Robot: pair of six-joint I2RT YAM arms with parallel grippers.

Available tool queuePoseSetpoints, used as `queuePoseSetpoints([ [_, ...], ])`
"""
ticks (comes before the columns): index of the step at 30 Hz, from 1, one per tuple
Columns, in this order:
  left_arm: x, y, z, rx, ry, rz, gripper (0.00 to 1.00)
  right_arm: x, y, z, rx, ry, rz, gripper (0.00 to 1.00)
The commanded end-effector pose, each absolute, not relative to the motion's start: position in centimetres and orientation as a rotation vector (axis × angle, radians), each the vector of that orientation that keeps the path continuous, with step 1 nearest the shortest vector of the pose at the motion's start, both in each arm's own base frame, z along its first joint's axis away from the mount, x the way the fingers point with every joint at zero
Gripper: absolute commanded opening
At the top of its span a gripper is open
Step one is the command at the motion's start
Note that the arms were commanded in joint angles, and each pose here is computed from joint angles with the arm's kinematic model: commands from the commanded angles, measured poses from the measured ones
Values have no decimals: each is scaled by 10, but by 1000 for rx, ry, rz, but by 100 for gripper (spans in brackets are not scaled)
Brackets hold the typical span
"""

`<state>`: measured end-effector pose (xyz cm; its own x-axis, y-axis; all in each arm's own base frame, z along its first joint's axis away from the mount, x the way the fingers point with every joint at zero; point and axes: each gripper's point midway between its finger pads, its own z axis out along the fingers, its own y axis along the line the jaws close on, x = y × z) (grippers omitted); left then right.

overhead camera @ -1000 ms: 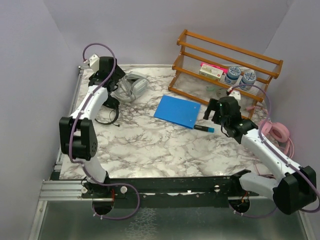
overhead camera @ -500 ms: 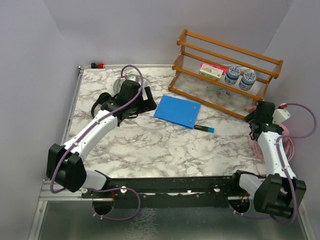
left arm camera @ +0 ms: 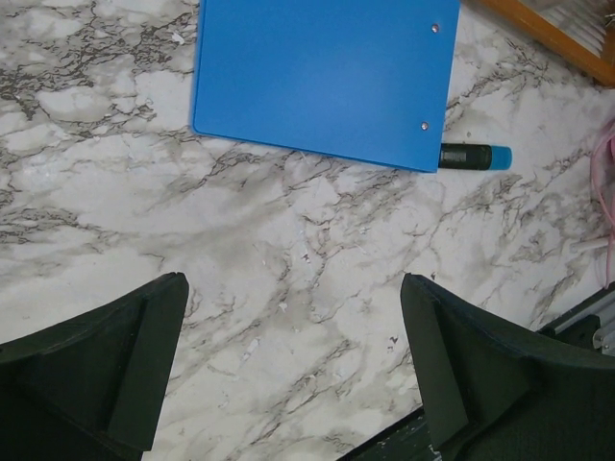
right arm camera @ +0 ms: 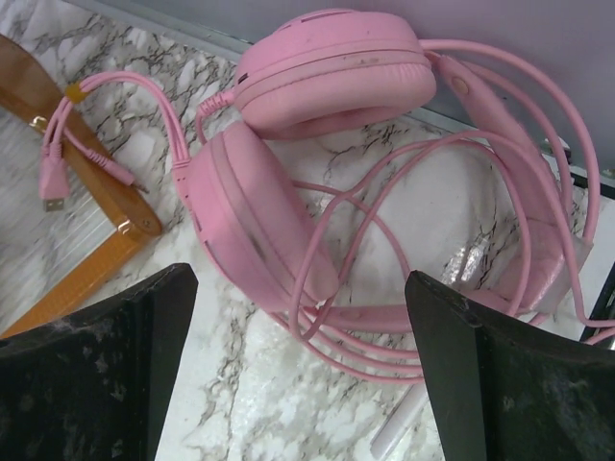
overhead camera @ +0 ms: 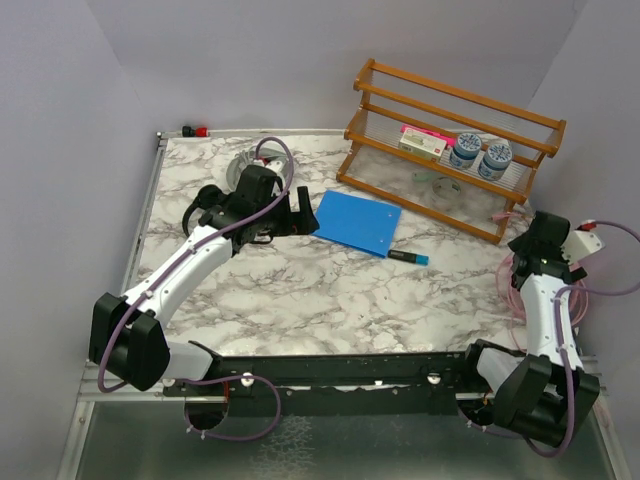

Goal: Wrap the headphones
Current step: Pick up the headphones from the corner of the board.

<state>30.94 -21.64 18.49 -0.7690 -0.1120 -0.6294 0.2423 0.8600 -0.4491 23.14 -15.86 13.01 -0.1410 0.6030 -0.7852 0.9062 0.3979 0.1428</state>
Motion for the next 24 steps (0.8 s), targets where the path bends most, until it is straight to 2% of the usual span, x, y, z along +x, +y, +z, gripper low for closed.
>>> queuePoseSetpoints([
  [1,301,-226,184,177,2343,-752,99,246,-167,123,1253,1858,-428,100],
  [16,306,-231,168,203,2373,-752,99,264,-162,78,1237,2001,-374,99],
  [18,305,-231,167,206,2372,-752,99,265,-161,74,1244,2012,-366,93],
  [20,305,-230,166,206,2371,-750,99,266,-158,68,1253,2032,-351,80],
  [24,305,-230,162,209,2371,-751,99,261,-156,71,1277,2033,-350,64],
])
